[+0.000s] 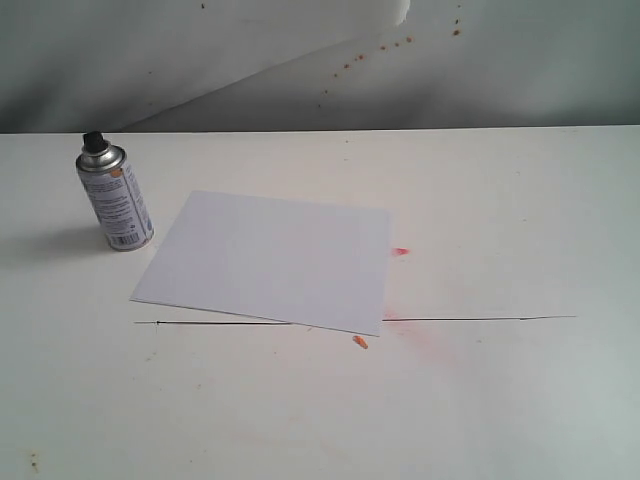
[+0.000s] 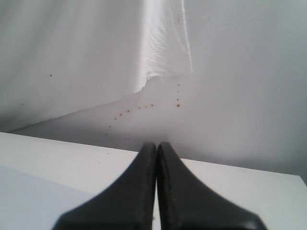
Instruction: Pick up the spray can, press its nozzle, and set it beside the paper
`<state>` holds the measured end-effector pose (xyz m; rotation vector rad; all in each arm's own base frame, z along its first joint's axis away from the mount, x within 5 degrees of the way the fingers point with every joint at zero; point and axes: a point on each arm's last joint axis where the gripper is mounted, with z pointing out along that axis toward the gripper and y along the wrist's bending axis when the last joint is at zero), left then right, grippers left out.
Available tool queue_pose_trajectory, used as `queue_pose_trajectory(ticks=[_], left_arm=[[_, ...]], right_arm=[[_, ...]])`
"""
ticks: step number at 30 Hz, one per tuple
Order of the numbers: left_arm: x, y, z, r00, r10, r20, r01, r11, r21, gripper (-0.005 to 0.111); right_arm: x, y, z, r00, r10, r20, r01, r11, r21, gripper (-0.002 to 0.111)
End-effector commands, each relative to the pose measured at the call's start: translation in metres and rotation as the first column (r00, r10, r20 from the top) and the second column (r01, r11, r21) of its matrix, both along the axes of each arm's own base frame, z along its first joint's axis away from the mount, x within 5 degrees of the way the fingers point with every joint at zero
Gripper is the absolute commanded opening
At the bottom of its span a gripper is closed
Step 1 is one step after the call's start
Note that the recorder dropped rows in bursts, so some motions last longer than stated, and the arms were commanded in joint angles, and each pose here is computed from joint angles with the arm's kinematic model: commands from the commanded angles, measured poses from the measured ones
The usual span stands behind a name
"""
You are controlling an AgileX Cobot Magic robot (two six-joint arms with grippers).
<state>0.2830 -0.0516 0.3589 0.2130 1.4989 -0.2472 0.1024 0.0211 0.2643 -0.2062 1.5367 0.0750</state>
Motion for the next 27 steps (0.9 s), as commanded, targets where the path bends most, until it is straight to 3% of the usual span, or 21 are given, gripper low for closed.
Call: queue_pose_trajectory(ticks=[1, 4, 11, 23, 25, 27], left_arm=[[-0.054, 0.020, 0.027, 0.983, 0.150, -0.110, -0.151, 0.989, 0.007, 0.000], [-0.096, 0.033, 0.028, 0.959, 0.226, -0.168, -0.229, 0.973, 0.005, 0.000], [-0.141, 0.044, 0.034, 0.947, 0.284, -0.150, -0.286, 0.958, 0.009, 0.000], [-0.190, 0.051, 0.055, 0.959, 0.284, 0.006, -0.283, 0.957, -0.062, 0.000], [-0.194, 0.053, 0.054, 0.956, 0.294, -0.006, -0.294, 0.954, -0.061, 0.000], [-0.196, 0.054, 0.045, 0.947, 0.301, -0.112, -0.312, 0.945, -0.098, 0.000]], right_arm=[[-0.001, 0.000, -0.001, 1.000, 0.002, 0.002, -0.002, 1.000, -0.004, 0.000], [-0.001, 0.000, -0.001, 1.000, 0.002, 0.002, -0.002, 1.000, -0.004, 0.000], [-0.001, 0.000, -0.001, 1.000, 0.002, 0.002, -0.002, 1.000, -0.004, 0.000], [-0.001, 0.000, -0.001, 1.000, 0.002, 0.002, -0.002, 1.000, -0.004, 0.000], [-0.001, 0.000, -0.001, 1.000, 0.002, 0.002, -0.002, 1.000, -0.004, 0.000], [-0.001, 0.000, -0.001, 1.000, 0.002, 0.002, -0.002, 1.000, -0.004, 0.000]])
